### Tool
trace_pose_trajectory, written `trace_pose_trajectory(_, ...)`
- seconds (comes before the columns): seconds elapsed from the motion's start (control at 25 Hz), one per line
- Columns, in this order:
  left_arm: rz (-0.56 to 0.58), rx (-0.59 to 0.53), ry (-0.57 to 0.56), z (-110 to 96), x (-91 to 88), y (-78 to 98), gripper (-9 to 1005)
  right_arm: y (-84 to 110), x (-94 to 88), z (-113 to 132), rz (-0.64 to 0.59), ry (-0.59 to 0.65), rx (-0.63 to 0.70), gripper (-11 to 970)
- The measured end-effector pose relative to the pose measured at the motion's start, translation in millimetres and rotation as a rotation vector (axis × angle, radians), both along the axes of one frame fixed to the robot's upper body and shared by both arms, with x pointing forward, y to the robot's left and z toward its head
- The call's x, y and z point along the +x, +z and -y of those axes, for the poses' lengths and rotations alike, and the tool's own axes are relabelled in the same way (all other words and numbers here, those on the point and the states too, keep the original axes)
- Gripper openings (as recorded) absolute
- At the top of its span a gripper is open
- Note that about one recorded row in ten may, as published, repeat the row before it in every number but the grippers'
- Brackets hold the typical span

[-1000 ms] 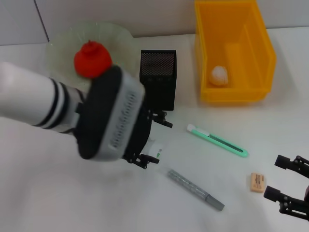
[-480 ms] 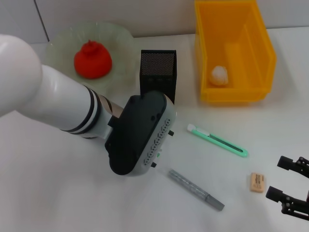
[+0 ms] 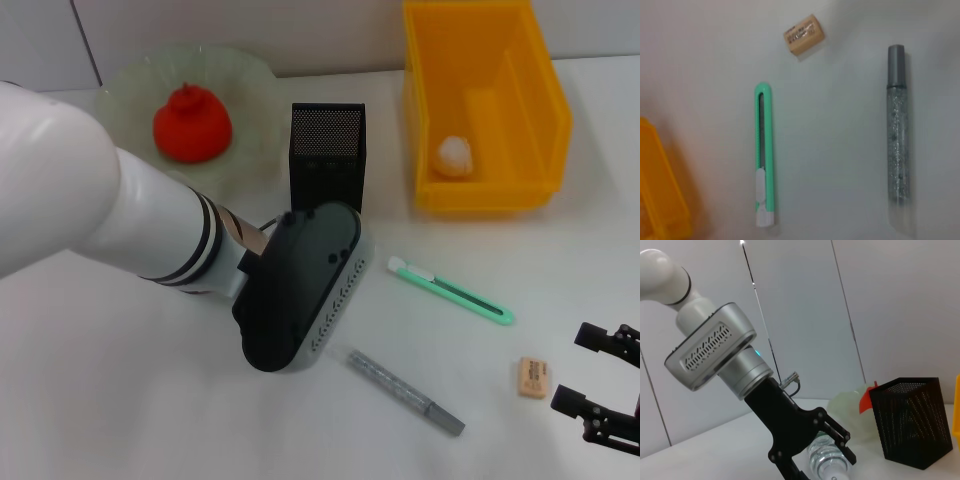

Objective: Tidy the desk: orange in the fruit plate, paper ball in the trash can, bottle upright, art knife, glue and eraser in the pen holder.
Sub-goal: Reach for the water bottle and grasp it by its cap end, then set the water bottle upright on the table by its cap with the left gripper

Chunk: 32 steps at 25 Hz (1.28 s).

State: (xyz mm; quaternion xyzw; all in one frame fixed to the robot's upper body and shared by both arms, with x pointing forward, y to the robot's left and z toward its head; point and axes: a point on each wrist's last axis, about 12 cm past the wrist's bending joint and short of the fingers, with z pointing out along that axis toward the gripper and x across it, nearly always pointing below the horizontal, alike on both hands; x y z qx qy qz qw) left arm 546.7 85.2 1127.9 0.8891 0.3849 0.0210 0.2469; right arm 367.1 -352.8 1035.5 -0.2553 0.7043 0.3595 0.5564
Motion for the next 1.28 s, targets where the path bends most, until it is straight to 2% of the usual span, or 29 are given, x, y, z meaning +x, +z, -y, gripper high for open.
trace_pose_trajectory(0.2,0.013,0.023,0.001,1.2,-1.6,-4.2,797,0.4,1.6,-0.4,0.003,0.003,0.000,839)
trace_pose_trajectory(0.96,0.050,0.060,-0.022,7.0,0.1,-11.7,675,-1.8,3.5,-0.5,-0.011,-0.009,-0.001,840)
trace_pose_trajectory(1.2,0.069,0.066,-0.014,10.3,0.7,-7.4,451,-4.2,5.1,-1.8,-0.023,-0.012,0.000,839)
trace_pose_trajectory(1.28,0.068,0.061,-0.009,11.3,0.2,-5.4,448,-4.4,5.4,-2.1,-0.024,-0.009,-0.001,839)
